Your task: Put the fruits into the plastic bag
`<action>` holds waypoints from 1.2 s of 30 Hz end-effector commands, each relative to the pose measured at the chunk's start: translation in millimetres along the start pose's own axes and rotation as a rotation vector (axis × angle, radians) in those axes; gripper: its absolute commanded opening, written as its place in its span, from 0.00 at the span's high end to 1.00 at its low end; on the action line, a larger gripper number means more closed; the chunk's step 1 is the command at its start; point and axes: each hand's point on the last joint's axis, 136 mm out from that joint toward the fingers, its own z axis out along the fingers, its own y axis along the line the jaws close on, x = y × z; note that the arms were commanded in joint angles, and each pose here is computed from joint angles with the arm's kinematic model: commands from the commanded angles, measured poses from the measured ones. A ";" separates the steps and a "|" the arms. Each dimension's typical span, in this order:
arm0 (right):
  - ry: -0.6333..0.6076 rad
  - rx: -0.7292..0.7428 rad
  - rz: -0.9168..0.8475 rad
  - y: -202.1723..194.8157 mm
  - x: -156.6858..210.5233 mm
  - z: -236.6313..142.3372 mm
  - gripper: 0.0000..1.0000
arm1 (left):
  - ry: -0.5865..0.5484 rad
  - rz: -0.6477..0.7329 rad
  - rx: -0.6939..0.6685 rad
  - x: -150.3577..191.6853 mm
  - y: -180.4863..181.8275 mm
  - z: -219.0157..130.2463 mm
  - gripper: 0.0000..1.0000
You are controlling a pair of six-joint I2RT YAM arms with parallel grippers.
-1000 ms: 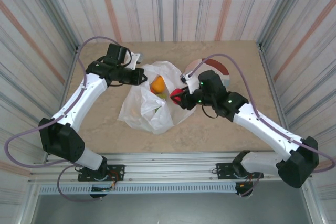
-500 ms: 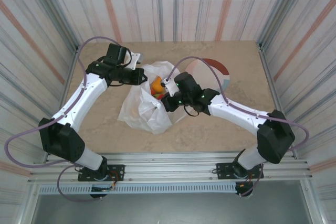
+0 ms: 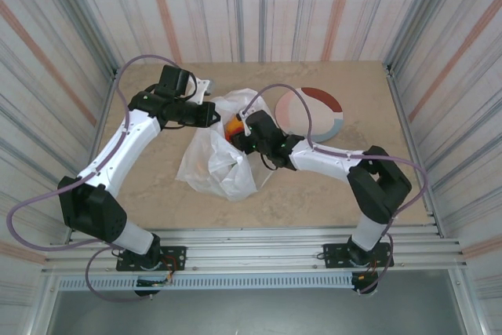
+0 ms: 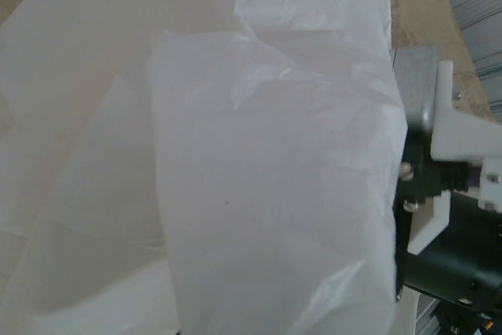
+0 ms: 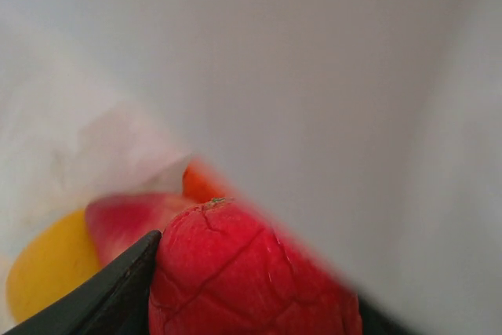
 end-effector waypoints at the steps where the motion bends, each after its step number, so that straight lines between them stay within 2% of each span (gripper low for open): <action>1: -0.119 0.039 0.114 -2.8 -24.1 12.1 0.45 | 0.015 0.019 0.025 5.0 -5.9 0.1 1.00; 7: -0.075 0.033 0.116 12.1 -7.7 36.6 0.39 | 0.020 0.016 0.026 5.8 -5.4 0.8 1.00; 12: -0.070 0.046 0.113 10.3 -3.1 37.5 0.30 | 0.020 0.014 0.023 5.6 -3.9 0.9 1.00; 16: -0.067 0.036 0.074 11.2 -5.8 30.4 0.20 | 0.018 0.011 0.031 4.5 -4.6 -0.2 1.00; 22: -0.063 -0.032 0.056 16.4 -11.6 16.4 0.14 | 0.015 0.008 0.028 4.2 -2.9 -1.0 1.00; 33: -0.065 -0.118 -0.026 27.3 -20.3 -24.8 0.09 | 0.008 -0.003 0.017 2.7 2.9 -3.0 1.00; 36: -0.057 -0.151 -0.054 31.2 -19.1 -36.5 0.10 | 0.007 -0.002 0.017 2.2 2.5 -3.3 1.00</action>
